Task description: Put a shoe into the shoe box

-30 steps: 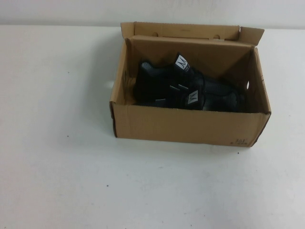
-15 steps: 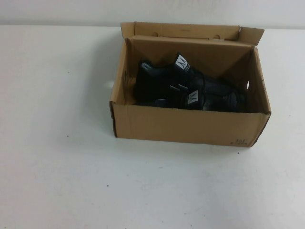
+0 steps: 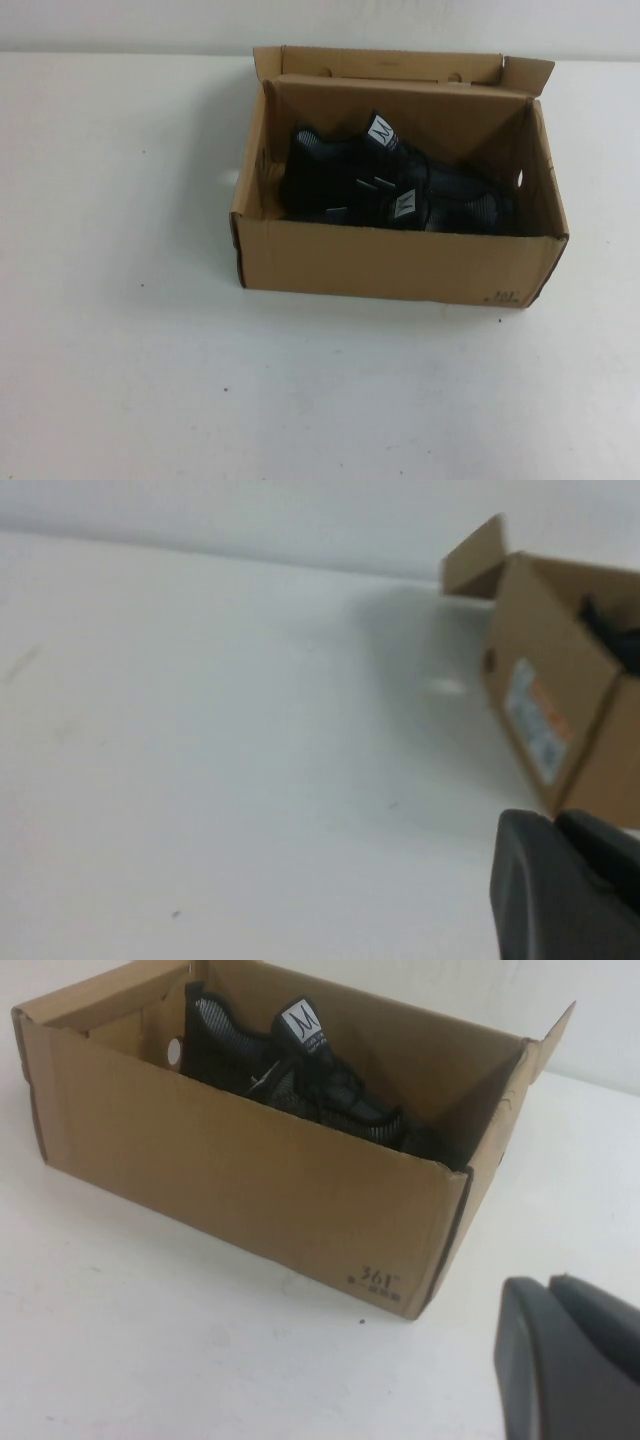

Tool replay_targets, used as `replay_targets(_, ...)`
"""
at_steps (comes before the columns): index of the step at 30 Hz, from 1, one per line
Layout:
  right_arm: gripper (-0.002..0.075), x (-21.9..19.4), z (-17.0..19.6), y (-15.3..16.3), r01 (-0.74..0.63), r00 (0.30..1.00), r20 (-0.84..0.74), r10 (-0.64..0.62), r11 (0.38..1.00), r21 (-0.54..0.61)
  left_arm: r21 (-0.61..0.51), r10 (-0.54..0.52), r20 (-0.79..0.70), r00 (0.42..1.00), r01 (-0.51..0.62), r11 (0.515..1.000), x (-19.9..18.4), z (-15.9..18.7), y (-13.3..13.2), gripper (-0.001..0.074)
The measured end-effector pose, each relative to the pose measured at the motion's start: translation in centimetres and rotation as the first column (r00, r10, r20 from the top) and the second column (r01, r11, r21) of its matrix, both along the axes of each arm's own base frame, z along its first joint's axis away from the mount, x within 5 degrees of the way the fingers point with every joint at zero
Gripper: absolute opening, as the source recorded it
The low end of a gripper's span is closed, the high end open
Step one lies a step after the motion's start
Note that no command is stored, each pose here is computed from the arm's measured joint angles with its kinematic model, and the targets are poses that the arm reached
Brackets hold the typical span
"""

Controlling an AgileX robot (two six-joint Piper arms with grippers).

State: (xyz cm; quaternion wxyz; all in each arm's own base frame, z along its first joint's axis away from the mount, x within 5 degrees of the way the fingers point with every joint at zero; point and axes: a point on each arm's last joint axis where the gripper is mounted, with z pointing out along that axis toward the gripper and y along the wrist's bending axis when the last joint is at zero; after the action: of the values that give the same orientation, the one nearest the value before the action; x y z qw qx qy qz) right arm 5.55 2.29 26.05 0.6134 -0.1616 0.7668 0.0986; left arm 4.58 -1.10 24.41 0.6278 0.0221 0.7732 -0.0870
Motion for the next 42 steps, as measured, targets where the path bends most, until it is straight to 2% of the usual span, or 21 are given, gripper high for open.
replay_targets(4,-0.0016,0.0,0.0,0.0,0.000,1.000,0.000,0.000,1.000,0.000,0.016,0.110,-0.025,0.994,-0.110,0.994,0.3,-3.4,1.0,-0.0001)
replay_targets(10,-0.0016,0.0,0.0,0.0,0.000,1.000,-0.002,0.000,1.000,-0.001,0.045,0.142,-0.113,0.983,-0.138,0.989,0.6,-7.2,1.2,-0.0001)
replay_targets(17,-0.0016,0.0,0.0,0.0,0.000,1.000,-0.004,0.000,1.000,-0.001,0.131,0.085,-0.103,0.991,-0.071,0.989,0.6,-7.4,1.1,-0.0001)
replay_targets(21,-0.0016,0.0,0.0,0.0,0.000,1.000,-0.004,0.000,1.000,-0.001,0.145,0.044,-0.101,0.994,-0.029,0.989,0.6,-7.4,0.9,-0.0001)
replay_targets(29,-0.0016,0.0,0.0,0.0,0.000,1.000,-0.004,0.000,1.000,0.000,0.152,0.041,-0.100,0.994,-0.025,0.988,0.6,-7.4,0.9,-0.0001)
replay_targets(33,-0.0016,0.0,0.0,0.0,0.000,1.000,-0.004,0.000,1.000,0.000,0.083,0.031,-0.108,0.994,-0.022,0.996,0.6,-7.4,0.6,-0.0001)
replay_targets(36,-0.0016,0.0,0.0,0.0,0.000,1.000,-0.004,0.000,1.000,0.000,0.064,0.046,-0.110,0.993,-0.040,0.997,0.6,-7.4,0.7,-0.0001)
replay_targets(42,-0.0016,0.0,-0.1,0.0,0.000,1.000,-0.007,0.000,1.000,0.000,0.137,0.124,-0.095,0.988,-0.110,0.984,0.6,-7.3,1.2,-0.0001)
